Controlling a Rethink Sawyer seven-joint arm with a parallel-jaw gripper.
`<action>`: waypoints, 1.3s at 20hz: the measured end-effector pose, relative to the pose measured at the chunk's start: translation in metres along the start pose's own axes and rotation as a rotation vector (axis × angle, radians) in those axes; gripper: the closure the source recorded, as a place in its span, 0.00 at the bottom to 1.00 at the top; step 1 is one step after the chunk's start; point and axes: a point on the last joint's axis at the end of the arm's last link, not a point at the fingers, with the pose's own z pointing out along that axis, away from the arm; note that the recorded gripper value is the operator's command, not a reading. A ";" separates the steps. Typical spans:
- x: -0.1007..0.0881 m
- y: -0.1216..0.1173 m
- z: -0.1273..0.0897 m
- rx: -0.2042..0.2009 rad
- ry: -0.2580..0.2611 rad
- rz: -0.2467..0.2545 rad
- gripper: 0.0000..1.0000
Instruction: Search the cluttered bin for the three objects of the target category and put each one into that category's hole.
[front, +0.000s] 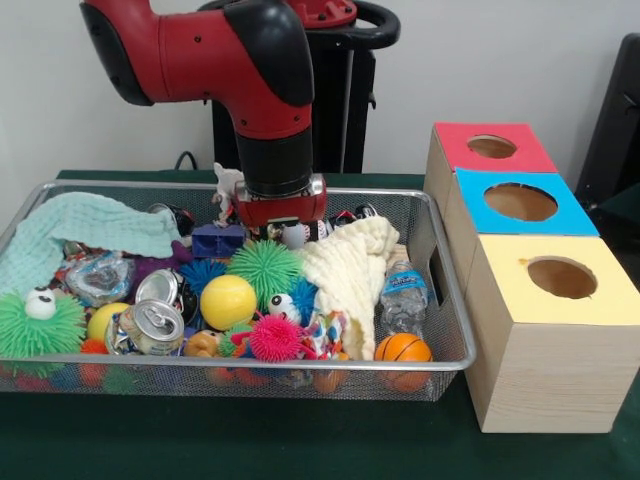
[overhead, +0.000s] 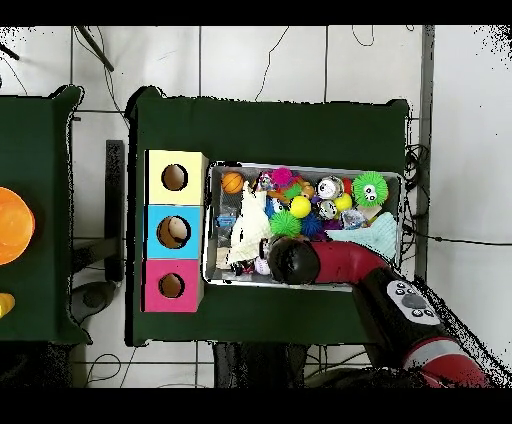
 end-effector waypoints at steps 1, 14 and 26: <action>-0.002 0.000 -0.002 -0.001 0.005 0.001 0.00; -0.022 -0.016 -0.024 0.012 0.107 0.031 0.00; -0.042 -0.028 -0.030 0.031 0.088 0.041 0.00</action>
